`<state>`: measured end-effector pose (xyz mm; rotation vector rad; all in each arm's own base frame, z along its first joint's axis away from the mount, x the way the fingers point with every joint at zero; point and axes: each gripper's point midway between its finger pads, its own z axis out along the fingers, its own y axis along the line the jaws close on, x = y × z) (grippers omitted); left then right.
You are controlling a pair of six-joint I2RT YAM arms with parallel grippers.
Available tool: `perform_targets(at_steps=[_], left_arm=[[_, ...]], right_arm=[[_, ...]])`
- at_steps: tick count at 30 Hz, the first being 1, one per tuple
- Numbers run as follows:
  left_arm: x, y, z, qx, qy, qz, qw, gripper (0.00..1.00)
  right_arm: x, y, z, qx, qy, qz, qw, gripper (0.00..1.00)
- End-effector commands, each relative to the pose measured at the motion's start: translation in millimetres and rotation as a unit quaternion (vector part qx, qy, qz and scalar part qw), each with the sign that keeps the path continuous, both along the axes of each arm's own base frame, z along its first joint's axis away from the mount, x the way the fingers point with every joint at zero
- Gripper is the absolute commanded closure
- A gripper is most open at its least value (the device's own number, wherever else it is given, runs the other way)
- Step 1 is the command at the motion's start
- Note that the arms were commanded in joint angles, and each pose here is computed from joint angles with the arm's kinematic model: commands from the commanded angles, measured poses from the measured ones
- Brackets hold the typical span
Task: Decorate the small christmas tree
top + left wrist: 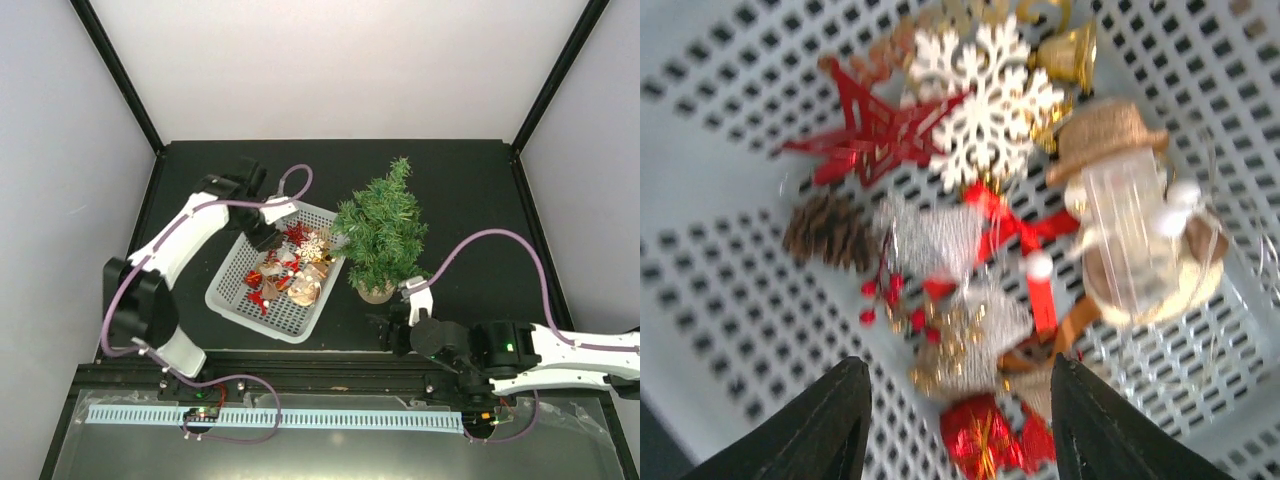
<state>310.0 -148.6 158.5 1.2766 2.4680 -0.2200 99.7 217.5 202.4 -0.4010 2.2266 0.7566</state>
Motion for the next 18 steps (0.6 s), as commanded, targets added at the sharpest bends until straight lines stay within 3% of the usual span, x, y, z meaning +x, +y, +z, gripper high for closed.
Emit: perform_targets(at_steps=[1,6,15,18], left_arm=[[15.6,-40.6,-1.9,-0.048,0.053,-0.022,0.997,0.54],[20.2,-70.2,-33.3,-0.046,0.115,-0.036,0.992,0.68],[6.3,-82.7,-74.9,-0.031,0.161,-0.039,0.986,0.68],[3.1,-84.4,-81.2,-0.027,0.17,-0.037,0.984,0.64]], right_arm=[[24.6,-13.1,30.2,0.06,-0.047,-0.086,0.993,0.28],[32.1,-13.8,45.1,0.033,-0.078,-0.1,0.991,0.25],[33.1,-30.3,37.4,0.044,-0.075,-0.112,0.99,0.22],[36.2,-39.2,39.3,0.051,-0.085,-0.123,0.987,0.21]])
